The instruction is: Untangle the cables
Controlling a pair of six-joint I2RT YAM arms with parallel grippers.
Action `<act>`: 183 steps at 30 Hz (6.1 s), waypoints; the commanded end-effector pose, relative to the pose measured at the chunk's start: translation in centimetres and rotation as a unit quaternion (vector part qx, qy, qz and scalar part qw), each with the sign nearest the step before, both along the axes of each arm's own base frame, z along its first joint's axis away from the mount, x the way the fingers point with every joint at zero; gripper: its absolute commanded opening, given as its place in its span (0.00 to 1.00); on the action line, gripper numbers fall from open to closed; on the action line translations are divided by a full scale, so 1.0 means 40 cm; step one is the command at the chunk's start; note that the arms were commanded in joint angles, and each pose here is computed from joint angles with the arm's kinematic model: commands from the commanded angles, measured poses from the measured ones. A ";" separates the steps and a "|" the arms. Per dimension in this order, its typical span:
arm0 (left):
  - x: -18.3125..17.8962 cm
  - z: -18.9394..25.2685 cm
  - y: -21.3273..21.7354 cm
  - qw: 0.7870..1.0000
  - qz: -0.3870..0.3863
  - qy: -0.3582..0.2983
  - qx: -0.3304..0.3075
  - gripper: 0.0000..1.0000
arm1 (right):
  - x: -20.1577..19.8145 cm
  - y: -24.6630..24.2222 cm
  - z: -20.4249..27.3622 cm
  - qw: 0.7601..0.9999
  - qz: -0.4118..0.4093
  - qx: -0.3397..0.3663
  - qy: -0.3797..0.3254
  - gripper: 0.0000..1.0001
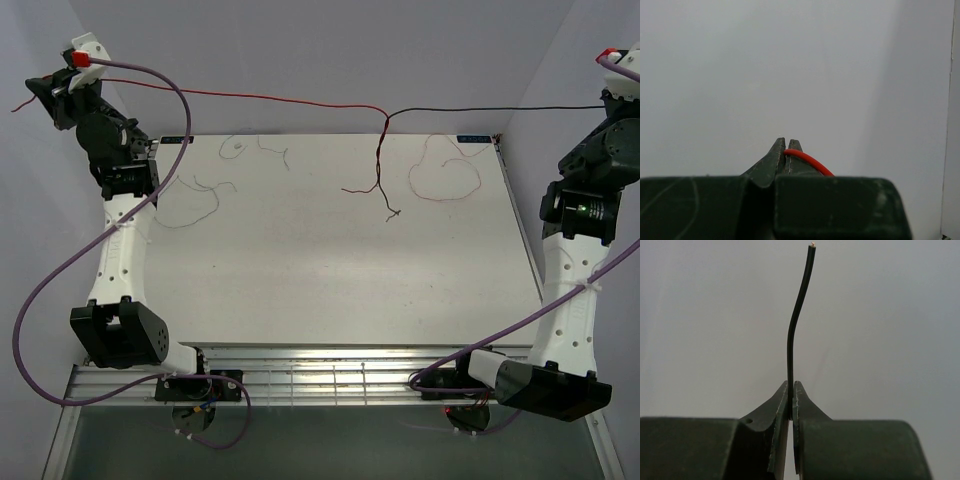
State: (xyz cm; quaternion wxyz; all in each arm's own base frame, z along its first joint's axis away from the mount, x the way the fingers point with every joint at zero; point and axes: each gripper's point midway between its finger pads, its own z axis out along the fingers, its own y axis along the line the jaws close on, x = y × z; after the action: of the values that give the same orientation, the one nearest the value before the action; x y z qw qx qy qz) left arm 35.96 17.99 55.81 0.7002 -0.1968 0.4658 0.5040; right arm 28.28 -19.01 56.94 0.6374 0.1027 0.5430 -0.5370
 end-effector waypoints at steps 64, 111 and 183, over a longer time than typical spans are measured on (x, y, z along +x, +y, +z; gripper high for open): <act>-0.112 -0.172 0.412 0.984 0.172 0.004 -0.052 0.00 | -0.121 -0.272 -0.135 0.978 -0.177 -0.089 0.064 0.08; 0.128 0.176 -0.386 0.961 -0.260 -0.061 -0.068 0.00 | 0.140 0.399 0.107 0.890 0.444 0.063 -0.082 0.08; 0.003 -0.698 -0.771 0.798 -0.346 0.296 -0.395 0.98 | 0.190 0.640 -0.638 0.801 0.410 0.407 0.158 0.90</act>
State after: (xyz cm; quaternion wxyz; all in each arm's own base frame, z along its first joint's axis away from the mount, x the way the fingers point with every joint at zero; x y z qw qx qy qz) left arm 37.74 -15.86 27.24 0.5107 -0.0890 0.8551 -0.0008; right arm 36.45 8.18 28.66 0.5740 0.0054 0.8167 0.0596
